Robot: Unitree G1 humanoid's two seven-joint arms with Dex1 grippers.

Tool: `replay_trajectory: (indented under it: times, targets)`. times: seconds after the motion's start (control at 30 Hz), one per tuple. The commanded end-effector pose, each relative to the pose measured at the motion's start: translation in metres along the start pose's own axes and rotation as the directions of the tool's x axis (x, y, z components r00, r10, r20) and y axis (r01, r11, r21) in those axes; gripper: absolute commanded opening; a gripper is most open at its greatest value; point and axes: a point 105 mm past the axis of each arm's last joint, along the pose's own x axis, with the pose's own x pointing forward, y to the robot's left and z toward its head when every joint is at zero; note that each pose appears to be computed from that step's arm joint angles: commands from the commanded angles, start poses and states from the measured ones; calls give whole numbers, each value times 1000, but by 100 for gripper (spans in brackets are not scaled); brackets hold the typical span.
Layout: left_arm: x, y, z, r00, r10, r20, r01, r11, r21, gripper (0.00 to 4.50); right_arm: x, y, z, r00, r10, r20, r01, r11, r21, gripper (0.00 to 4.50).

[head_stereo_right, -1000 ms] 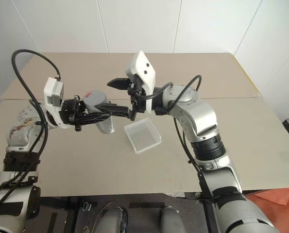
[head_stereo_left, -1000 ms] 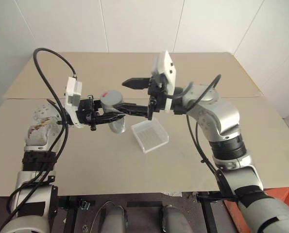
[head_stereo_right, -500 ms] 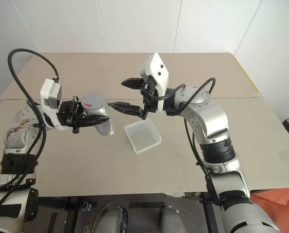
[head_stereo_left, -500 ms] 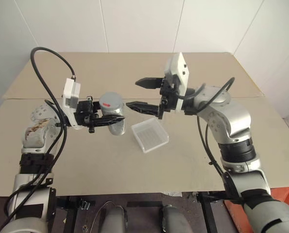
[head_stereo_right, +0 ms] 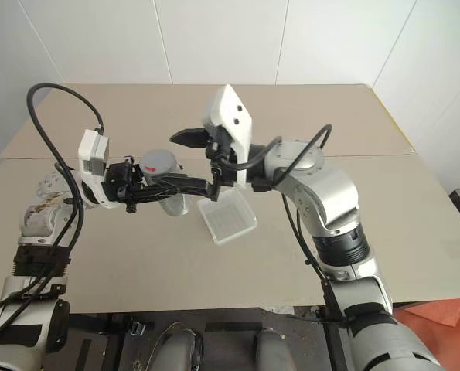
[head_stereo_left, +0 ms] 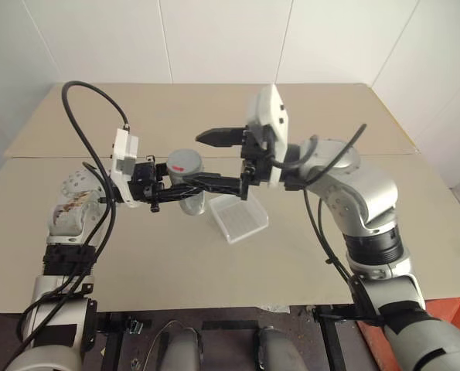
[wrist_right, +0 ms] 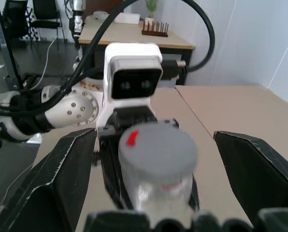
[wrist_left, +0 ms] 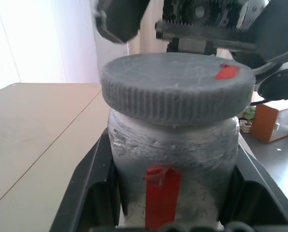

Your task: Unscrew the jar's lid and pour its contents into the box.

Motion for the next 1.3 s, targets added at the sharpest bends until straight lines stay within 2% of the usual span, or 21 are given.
replay_trajectory:
  times: [0.03, 0.53, 0.63, 0.7, 0.73, 0.9, 1.13, 1.23, 1.3]
  targets:
    - [4, 3, 13, 1000, -13, 20, 12, 998, 58, 205, 7, 0, 8, 1000, -15, -7, 15, 999, -35, 449]
    - [3, 0, 12, 1000, -15, 9, 14, 998, 63, 205, 17, 2, 7, 1000, 5, -17, -6, 1000, -18, 449]
    - [3, 0, 12, 1000, -14, 8, 14, 998, 64, 205, 17, 2, 7, 1000, 10, -15, -11, 1000, -14, 367]
    - [3, -1, 12, 1000, -15, 5, 15, 998, 64, 205, 17, 2, 7, 1000, 13, -16, -13, 1000, -13, 296]
    - [3, -1, 12, 1000, -15, 5, 15, 998, 65, 205, 17, 2, 7, 1000, 13, -16, -13, 1000, -11, 277]
    - [2, -2, 10, 1000, -19, -8, 19, 998, 66, 205, 14, -1, 13, 1000, 3, 4, -3, 1000, 6, 277]
    - [-1, -8, 0, 999, -34, -39, 37, 997, 66, 205, -12, -29, 37, 992, -84, 91, 66, 981, 183, 277]
    - [-2, -7, -1, 999, -12, -34, 14, 998, 68, 205, -29, -43, 30, 979, -194, 67, 182, 971, 156, 277]
    - [-3, -5, 1, 1000, 18, -22, -16, 997, 75, 205, -46, -55, 14, 949, -315, 23, 310, 944, 114, 277]
